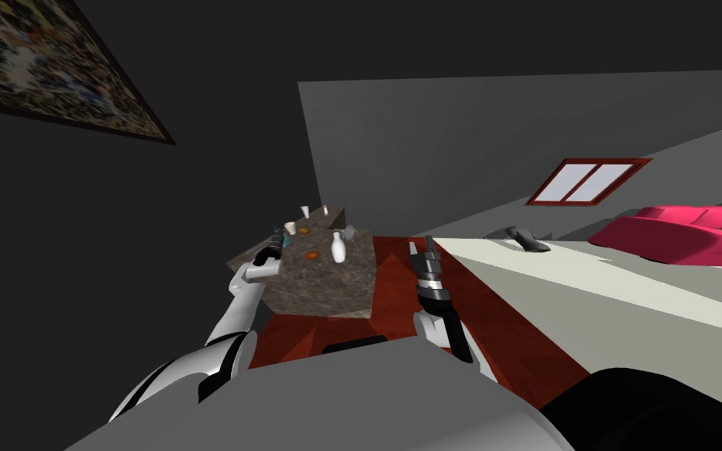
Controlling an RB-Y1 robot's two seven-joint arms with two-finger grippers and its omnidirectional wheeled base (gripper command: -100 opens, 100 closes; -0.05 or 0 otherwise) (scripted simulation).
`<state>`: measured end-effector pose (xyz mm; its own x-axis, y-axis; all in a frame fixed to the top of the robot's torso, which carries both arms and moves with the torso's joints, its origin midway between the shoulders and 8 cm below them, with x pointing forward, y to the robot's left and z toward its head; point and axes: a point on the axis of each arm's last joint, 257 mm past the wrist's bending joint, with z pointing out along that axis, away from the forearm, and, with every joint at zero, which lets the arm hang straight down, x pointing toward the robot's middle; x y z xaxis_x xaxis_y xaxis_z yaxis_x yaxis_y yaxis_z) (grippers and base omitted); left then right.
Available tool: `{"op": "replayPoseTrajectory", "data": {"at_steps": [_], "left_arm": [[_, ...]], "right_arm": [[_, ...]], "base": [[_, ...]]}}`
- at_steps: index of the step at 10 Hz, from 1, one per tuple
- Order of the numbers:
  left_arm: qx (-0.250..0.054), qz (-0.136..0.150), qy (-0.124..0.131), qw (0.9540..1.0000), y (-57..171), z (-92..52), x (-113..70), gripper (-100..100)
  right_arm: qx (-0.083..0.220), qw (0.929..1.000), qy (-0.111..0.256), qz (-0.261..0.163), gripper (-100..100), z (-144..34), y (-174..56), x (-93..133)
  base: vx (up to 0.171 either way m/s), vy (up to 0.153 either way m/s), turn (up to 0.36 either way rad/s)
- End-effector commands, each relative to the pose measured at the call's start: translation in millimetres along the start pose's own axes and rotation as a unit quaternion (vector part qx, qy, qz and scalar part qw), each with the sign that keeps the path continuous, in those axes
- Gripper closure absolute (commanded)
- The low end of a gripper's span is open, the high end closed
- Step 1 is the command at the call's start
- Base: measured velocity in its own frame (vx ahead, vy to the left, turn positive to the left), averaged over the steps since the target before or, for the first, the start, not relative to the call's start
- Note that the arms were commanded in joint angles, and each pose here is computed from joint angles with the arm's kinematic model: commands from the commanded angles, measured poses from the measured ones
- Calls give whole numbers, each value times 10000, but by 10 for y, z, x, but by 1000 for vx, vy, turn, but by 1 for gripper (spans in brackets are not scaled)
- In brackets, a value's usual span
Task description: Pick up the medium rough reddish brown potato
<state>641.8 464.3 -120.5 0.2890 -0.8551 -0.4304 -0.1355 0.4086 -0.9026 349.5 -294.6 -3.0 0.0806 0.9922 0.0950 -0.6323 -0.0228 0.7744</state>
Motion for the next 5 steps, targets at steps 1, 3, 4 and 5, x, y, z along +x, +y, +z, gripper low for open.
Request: {"op": "replayPoseTrajectory", "data": {"at_steps": [1, 3, 4, 5], "left_arm": [[-224, -37, -10, 9997, 39, 97, -3, -100], [-381, -34, 37, 9993, 199, 96, 46, -100], [-535, -65, 39, 9985, 184, 176, 49, -100], [-637, -64, 72, 9979, 287, 172, 84, -100]], "right_arm": [[0, 10000, 0, 0, 0, 0, 0, 0], [0, 10000, 0, 0, 0, 0, 0, 0], [0, 10000, 0, 0, 0, 0, 0, 0], [0, 10000, 0, -1, 0, 0, 0, 0]], "base": [[-16, -78, 90], [-9, -41, 17], [-9, -48, 80], [-12, -57, 56]]}}
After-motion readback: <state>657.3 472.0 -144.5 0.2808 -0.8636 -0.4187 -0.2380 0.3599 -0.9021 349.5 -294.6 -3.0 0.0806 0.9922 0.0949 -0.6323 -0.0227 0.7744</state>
